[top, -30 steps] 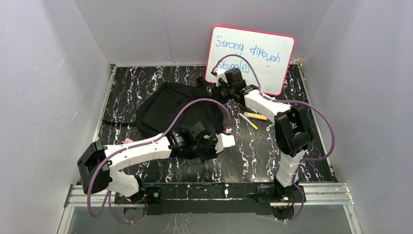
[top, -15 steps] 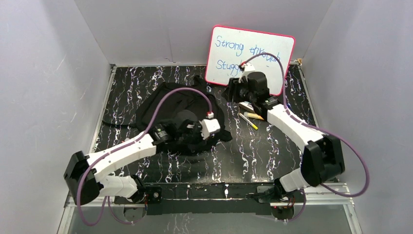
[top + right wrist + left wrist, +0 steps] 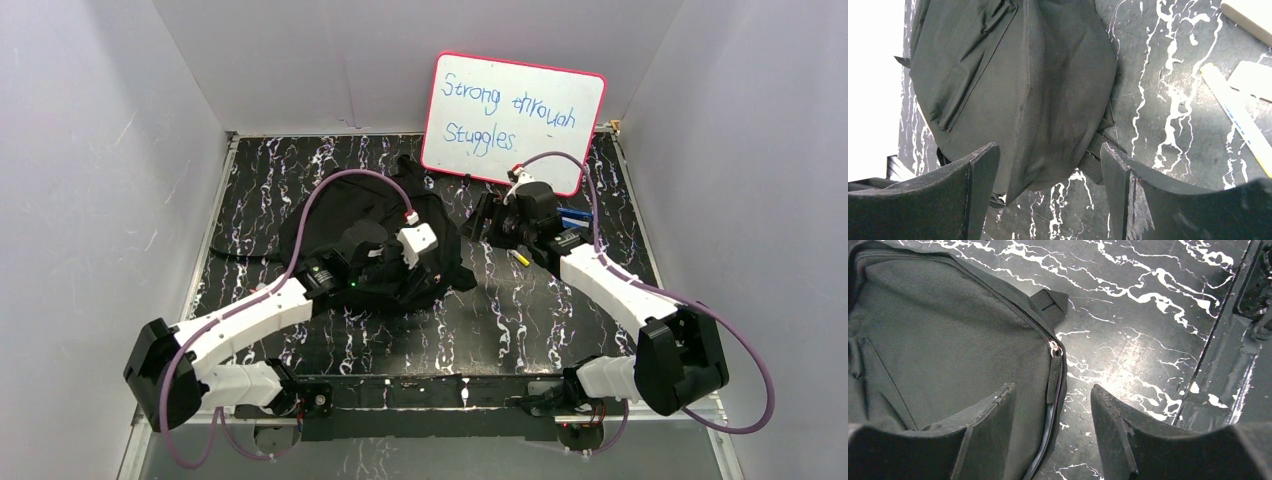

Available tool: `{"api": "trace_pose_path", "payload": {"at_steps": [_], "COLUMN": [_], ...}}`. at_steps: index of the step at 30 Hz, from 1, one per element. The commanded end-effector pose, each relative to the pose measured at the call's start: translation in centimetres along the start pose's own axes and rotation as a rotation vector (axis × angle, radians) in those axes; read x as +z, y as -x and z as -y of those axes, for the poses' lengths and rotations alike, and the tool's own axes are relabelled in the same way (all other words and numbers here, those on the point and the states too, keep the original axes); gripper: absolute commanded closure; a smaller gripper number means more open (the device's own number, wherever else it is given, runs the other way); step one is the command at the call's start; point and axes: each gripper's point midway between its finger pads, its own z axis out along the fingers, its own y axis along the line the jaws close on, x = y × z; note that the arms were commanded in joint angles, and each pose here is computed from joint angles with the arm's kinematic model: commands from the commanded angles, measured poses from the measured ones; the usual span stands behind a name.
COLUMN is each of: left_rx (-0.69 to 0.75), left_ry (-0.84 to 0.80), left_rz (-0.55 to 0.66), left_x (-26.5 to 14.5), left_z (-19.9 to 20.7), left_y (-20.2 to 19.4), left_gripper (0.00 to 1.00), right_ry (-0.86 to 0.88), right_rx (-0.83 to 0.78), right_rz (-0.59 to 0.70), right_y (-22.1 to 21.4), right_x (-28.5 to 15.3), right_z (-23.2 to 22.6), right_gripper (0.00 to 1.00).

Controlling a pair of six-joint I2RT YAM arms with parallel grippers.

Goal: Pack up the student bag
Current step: Zip the student bag at the center of the board.

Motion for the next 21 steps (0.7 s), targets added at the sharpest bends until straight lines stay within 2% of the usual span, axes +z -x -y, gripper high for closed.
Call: {"api": "trace_pose_path", "payload": {"at_steps": [1,4,9,16,21], "left_rx": [0.025,0.056,0.115,0.104,0.105], "left_ry": [-0.002,-0.065,-0.170,-0.309,-0.427], "left_rz": [-0.011,-0.036,-0.083,-0.027,-0.054], "left_x": [0.9,1.5,2.4,2.5,2.9], "left_z": [-0.8,-0.4,0.4,0.6,1.2], "left_y": [0.4,0.0,-1.6,-1.2,-1.7], "left_gripper": [0.49,0.53,0.53,0.55,0.60], "right_ry": [0.071,0.094,0.143,0.182,0.203], "right_rx": [0.031,0.061,0.107,0.121,0.118], "right_rz": [0.033,-0.001,-0.056,-0.094,-0.098], "right_y": [0.6,0.0,-1.0,-1.9,-2.0], "right_x": [-1.2,-1.3,-0.9,-0.5,-0.3], "right_z": [-1.7,-2.2,-3.0,-3.3,-3.6], "right_gripper": [0.18,0.19,0.21,0.24,0.25]}}
